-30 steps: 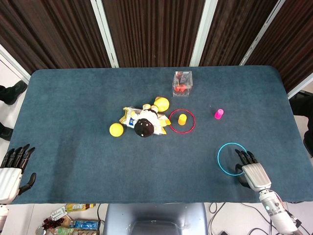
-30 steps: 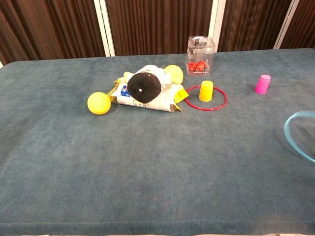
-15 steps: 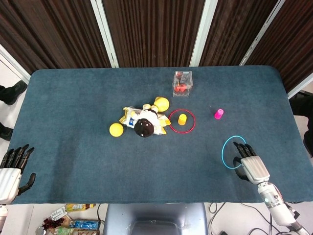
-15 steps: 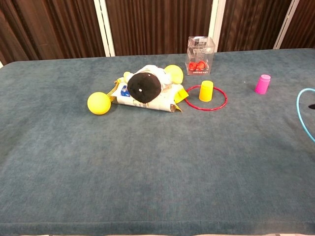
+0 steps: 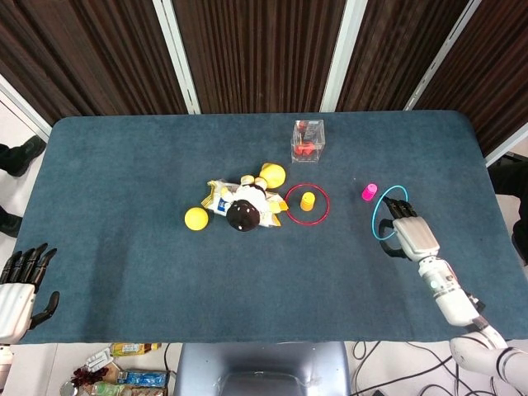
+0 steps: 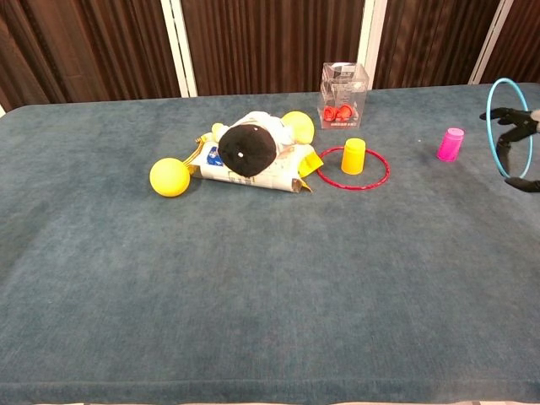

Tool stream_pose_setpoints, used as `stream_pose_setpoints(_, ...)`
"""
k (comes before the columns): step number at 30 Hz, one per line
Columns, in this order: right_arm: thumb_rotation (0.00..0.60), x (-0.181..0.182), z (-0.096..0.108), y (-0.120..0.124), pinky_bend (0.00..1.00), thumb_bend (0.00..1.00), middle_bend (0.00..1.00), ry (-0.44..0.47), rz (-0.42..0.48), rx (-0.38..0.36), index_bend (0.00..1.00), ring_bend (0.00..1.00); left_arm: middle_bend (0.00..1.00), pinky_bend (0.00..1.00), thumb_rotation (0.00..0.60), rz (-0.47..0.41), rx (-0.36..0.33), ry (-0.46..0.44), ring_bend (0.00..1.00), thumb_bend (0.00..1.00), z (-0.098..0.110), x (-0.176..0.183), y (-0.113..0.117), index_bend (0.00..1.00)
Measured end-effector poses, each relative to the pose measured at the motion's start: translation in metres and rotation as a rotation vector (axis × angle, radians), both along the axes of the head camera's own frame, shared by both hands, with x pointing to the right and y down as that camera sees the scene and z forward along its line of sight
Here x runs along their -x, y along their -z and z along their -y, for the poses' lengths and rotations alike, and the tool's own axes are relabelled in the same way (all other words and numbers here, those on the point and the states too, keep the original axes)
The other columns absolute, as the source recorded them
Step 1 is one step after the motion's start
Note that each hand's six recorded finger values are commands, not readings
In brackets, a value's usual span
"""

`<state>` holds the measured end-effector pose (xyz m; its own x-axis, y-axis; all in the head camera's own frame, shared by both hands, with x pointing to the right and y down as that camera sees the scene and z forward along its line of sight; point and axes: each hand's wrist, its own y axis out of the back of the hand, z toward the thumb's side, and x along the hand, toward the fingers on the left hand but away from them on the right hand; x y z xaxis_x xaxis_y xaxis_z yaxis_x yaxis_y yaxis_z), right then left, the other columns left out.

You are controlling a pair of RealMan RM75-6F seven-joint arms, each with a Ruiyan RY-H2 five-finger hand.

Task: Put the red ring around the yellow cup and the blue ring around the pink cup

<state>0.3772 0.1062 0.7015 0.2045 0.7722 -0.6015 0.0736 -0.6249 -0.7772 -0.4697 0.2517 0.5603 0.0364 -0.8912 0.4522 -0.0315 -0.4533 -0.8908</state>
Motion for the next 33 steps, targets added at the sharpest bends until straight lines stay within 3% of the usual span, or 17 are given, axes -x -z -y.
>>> stream_pose_setpoints(5, 0.6, 0.009, 0.037, -0.008, 0.0, 0.47, 0.07, -0.023, -0.03, 0.016, 0.72, 0.0, 0.0, 0.04, 0.6, 0.005, 0.002, 0.006, 0.0, 0.44, 0.001, 0.002, -0.001, 0.0)
stream_pose_setpoints(9, 0.6, 0.016, 0.054, -0.012, 0.0, 0.47, 0.07, -0.027, -0.057, 0.016, 0.71, 0.0, 0.0, 0.04, 0.6, 0.009, 0.005, 0.012, 0.0, 0.44, 0.003, 0.003, -0.002, 0.0)
stream_pose_setpoints(20, 0.6, 0.024, 0.064, -0.029, 0.0, 0.47, 0.07, -0.014, -0.118, 0.053, 0.69, 0.0, 0.0, 0.04, 0.6, 0.017, 0.004, 0.023, 0.0, 0.44, 0.004, 0.005, -0.003, 0.0)
stream_pose_setpoints(33, 0.6, 0.026, 0.073, -0.042, 0.0, 0.47, 0.07, -0.031, -0.177, 0.09, 0.5, 0.0, 0.0, 0.04, 0.6, 0.012, -0.004, 0.027, 0.0, 0.44, 0.004, 0.006, 0.0, 0.0)
